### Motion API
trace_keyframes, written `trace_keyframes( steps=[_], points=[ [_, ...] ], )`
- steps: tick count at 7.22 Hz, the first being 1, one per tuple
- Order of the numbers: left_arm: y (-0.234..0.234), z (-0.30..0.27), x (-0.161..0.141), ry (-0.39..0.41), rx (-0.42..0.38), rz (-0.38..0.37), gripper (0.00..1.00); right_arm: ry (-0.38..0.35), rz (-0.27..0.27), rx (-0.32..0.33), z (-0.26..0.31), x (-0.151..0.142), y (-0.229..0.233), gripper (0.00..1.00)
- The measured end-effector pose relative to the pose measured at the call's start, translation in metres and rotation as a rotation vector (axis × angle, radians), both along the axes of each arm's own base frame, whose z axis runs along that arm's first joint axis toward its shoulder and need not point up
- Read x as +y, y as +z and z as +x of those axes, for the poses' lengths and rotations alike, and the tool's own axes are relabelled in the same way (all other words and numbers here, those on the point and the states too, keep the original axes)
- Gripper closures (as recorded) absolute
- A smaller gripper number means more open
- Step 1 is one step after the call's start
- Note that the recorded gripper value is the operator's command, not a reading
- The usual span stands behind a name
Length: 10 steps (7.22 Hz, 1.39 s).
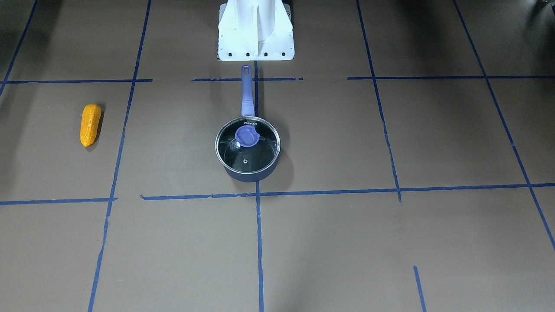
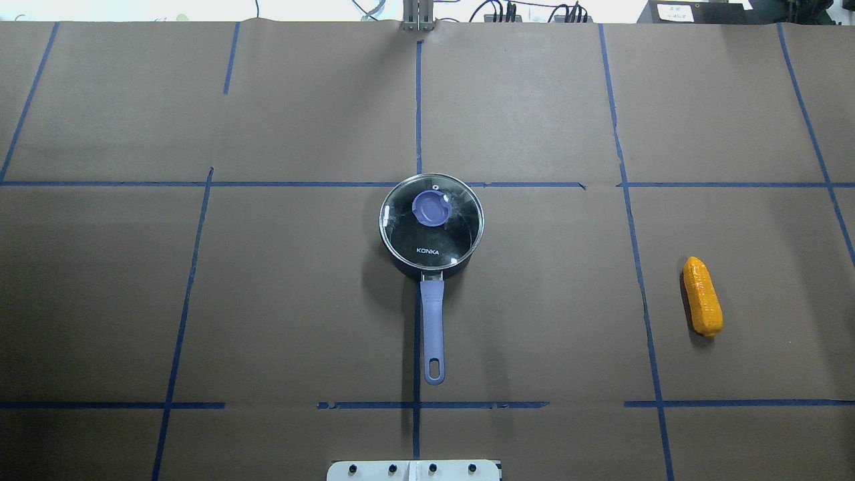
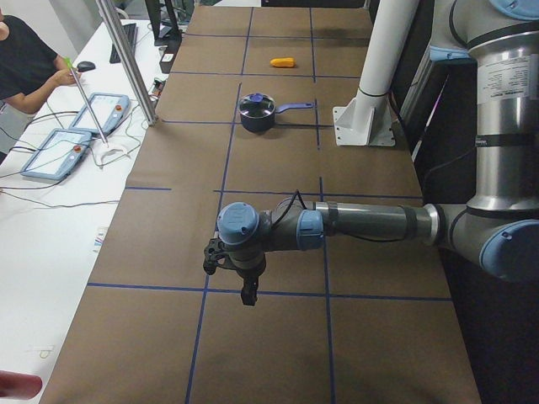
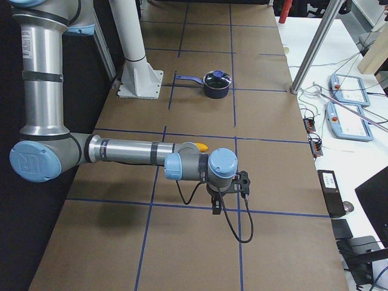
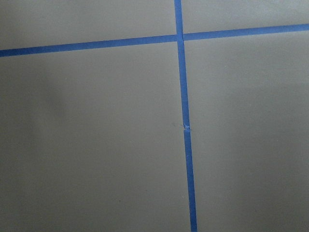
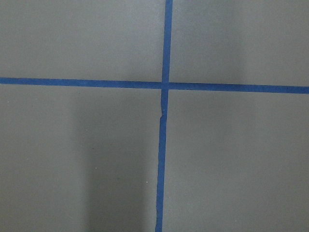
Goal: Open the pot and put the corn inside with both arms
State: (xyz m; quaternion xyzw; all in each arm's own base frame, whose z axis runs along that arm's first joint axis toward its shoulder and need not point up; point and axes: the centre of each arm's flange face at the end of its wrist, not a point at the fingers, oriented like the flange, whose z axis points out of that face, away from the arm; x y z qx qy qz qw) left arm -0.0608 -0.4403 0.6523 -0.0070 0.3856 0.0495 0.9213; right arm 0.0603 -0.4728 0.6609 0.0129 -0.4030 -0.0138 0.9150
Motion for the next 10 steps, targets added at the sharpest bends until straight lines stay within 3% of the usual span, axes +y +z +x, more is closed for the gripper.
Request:
trace_keyframes(
  steps=[10],
  points=[
    [-0.015, 0.000, -0.002, -0.004, 0.001, 0.034, 0.00, -0.003, 0.015, 0.000, -0.001, -0.004, -0.006, 0.00]
  ],
)
